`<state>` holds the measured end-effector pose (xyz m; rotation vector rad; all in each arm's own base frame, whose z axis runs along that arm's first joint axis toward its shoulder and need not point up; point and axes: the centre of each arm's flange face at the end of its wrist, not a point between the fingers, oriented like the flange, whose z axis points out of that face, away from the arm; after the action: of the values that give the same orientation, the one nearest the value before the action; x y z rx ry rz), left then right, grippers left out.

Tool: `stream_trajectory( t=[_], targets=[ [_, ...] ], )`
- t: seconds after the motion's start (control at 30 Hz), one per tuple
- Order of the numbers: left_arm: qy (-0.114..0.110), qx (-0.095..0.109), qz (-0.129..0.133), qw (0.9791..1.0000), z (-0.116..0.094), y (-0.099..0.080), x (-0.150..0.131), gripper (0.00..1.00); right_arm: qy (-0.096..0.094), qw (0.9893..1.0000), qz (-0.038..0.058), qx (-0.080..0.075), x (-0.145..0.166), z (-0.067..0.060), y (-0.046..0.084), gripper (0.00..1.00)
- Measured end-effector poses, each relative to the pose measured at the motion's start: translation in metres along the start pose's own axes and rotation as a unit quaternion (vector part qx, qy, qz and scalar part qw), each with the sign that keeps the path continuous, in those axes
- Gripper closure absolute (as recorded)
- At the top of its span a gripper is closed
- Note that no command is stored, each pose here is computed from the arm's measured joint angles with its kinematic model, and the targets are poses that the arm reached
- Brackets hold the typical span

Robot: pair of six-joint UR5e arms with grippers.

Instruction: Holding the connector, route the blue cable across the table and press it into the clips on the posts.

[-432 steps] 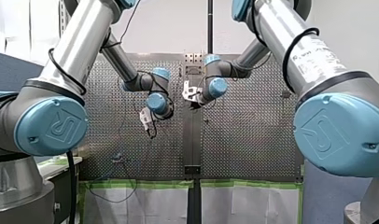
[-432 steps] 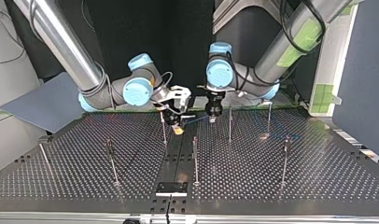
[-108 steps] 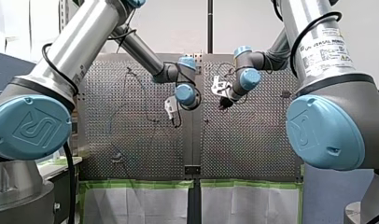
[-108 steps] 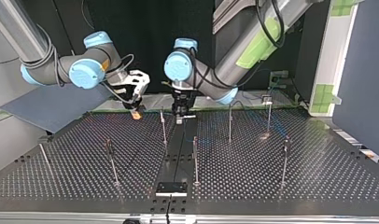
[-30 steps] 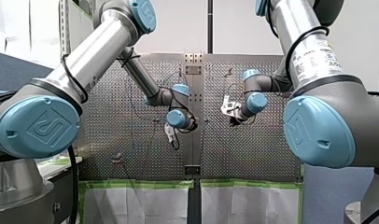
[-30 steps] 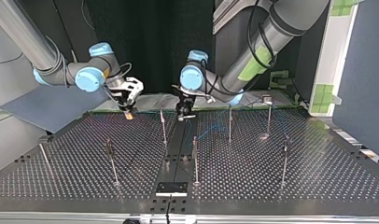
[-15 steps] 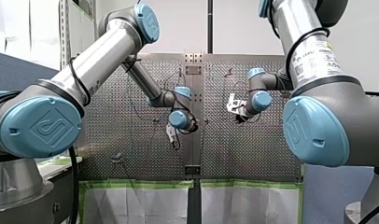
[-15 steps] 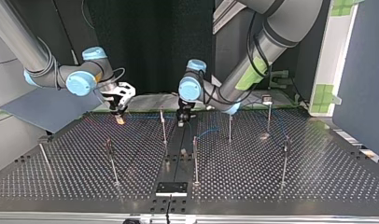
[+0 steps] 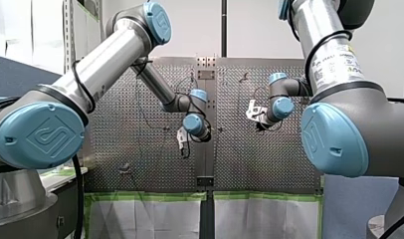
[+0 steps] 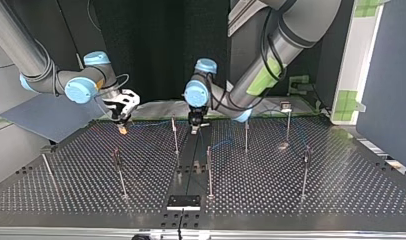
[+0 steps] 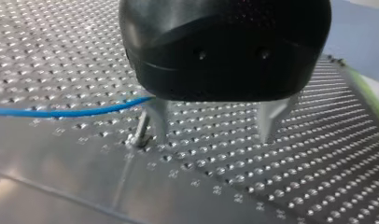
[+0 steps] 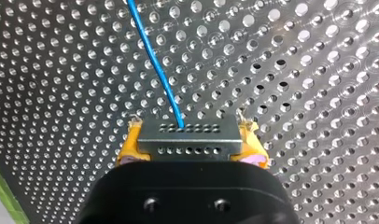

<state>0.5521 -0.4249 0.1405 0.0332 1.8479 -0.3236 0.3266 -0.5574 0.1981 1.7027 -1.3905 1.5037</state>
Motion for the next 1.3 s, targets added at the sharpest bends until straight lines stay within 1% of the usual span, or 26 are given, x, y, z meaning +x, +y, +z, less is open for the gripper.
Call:
stream_trajectory(
  t=[0.17, 0.37, 0.53, 0.63, 0.73, 0.83, 0.9, 1.03, 1.13, 1.2, 1.3],
  targets=[
    [0.009, -0.008, 0.011, 0.9999, -0.017, -0.012, -0.004, 0.0, 0.001, 1.0, -0.0024, 0.0, 0.001, 0.0, 0.0, 1.0],
    [0.022, -0.021, 0.018, 0.9994, -0.048, -0.025, -0.011, 0.0, 0.002, 1.0, -0.004, -0.001, 0.001, 0.0, 0.002, 1.0],
    [0.034, -0.028, 0.029, 0.9986, -0.075, -0.042, -0.011, 0.0, 0.003, 1.0, -0.0034, -0.006, 0.003, 0.001, 0.007, 1.0],
    [0.033, -0.029, 0.034, 0.9985, -0.085, -0.053, -0.008, 0.0, 0.004, 0.9999, -0.0027, -0.01, 0.004, 0.001, 0.012, 1.0],
    [0.023, -0.026, 0.029, 0.999, -0.091, -0.066, -0.007, 0.0, 0.005, 0.9999, -0.0018, -0.013, 0.005, 0.001, 0.016, 1.0],
    [0.005, -0.018, 0.016, 0.9997, -0.095, -0.083, -0.01, 0.0, 0.006, 0.9999, -0.0011, -0.015, 0.006, 0.001, 0.019, 1.0],
    [-0.008, -0.007, 0.007, 0.9999, -0.097, -0.097, -0.013, 0.0, 0.006, 0.9998, -0.0005, -0.016, 0.007, 0.001, 0.022, 1.0],
    [-0.03, 0.016, -0.005, 0.9994, -0.101, -0.124, -0.017, 0.0, 0.007, 0.9998, 0.0002, -0.018, 0.008, 0.001, 0.025, 1.0],
    [-0.03, 0.029, -0.009, 0.9991, -0.105, -0.143, -0.011, 0.0, 0.007, 0.9998, 0.0006, -0.018, 0.008, 0.001, 0.026, 1.0],
    [-0.022, 0.035, -0.007, 0.9991, -0.108, -0.155, -0.002, 0.0, 0.007, 0.9998, 0.001, -0.018, 0.008, 0.001, 0.026, 1.0],
    [-0.014, 0.04, -0.007, 0.9991, -0.108, -0.168, 0.011, 0.0, 0.006, 0.9998, 0.0013, -0.016, 0.008, 0.001, 0.026, 1.0]
  ],
)
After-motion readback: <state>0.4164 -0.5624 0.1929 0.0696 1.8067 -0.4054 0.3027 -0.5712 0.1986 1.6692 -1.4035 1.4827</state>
